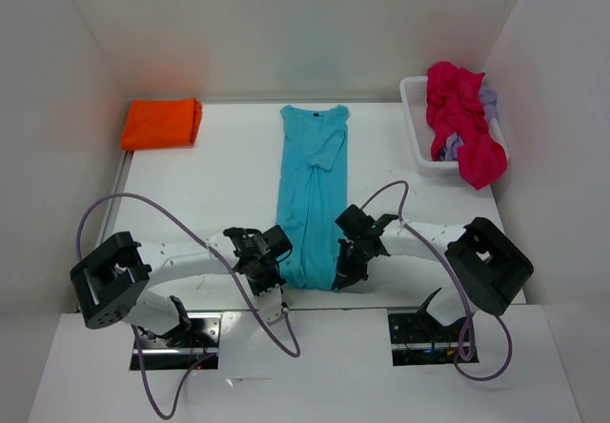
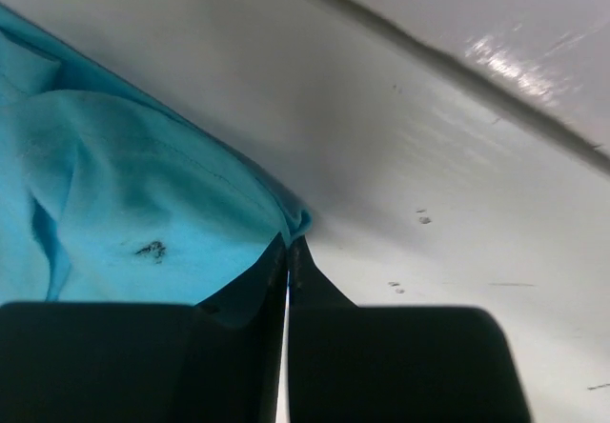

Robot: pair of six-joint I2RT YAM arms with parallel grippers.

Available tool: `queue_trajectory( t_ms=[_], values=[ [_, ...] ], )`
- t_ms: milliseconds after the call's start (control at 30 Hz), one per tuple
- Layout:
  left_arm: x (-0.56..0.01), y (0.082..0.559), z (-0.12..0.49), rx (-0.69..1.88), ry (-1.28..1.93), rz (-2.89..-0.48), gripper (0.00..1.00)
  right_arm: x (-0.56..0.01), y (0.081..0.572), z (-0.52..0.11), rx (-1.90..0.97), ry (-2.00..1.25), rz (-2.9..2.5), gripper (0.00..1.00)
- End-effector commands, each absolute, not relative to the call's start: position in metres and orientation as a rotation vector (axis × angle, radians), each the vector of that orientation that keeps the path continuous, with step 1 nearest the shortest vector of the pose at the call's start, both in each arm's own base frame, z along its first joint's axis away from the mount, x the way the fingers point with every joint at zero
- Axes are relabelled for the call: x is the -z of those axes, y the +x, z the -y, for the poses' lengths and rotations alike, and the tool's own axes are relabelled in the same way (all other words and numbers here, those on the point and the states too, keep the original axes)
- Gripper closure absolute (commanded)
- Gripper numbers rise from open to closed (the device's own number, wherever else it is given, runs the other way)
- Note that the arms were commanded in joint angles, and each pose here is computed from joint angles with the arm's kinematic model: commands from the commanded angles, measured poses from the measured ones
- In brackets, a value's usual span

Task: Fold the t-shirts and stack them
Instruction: Grab the bottom of the folded rectangular tshirt with both arms, then fold the folded rectangular tshirt in 1/3 of the way

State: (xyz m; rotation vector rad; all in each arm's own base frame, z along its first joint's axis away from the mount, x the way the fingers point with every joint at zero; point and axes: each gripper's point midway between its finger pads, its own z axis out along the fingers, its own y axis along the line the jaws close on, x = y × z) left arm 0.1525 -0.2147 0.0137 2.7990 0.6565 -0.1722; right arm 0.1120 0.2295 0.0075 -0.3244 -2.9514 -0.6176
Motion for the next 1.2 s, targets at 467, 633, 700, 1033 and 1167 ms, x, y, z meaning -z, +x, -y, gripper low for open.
queue_trajectory(
  t_ms=[467, 633, 700, 1033, 1167],
  values=[
    [-0.057, 0.104, 0.224, 0.582, 2.572, -1.122, 1.0, -0.05, 0.087, -0.217, 0.424, -0.22, 3.056, 1.0],
    [-0.079, 0.147, 0.222, 0.571, 2.318, -1.4, 1.0, -0.079, 0.116, -0.225, 0.522, -0.246, 3.117, 1.0],
    [-0.094, 0.168, 0.227, 0.548, 2.222, -1.436, 1.0, -0.084, 0.128, -0.224, 0.543, -0.224, 3.139, 1.0],
    [-0.129, 0.285, 0.239, 0.405, 1.848, -1.579, 1.0, -0.101, 0.244, -0.211, 0.593, -0.249, 3.272, 1.0],
    [-0.135, 0.331, 0.244, 0.314, 1.775, -1.576, 1.0, -0.102, 0.285, -0.207, 0.612, -0.267, 3.301, 1.0]
  ],
)
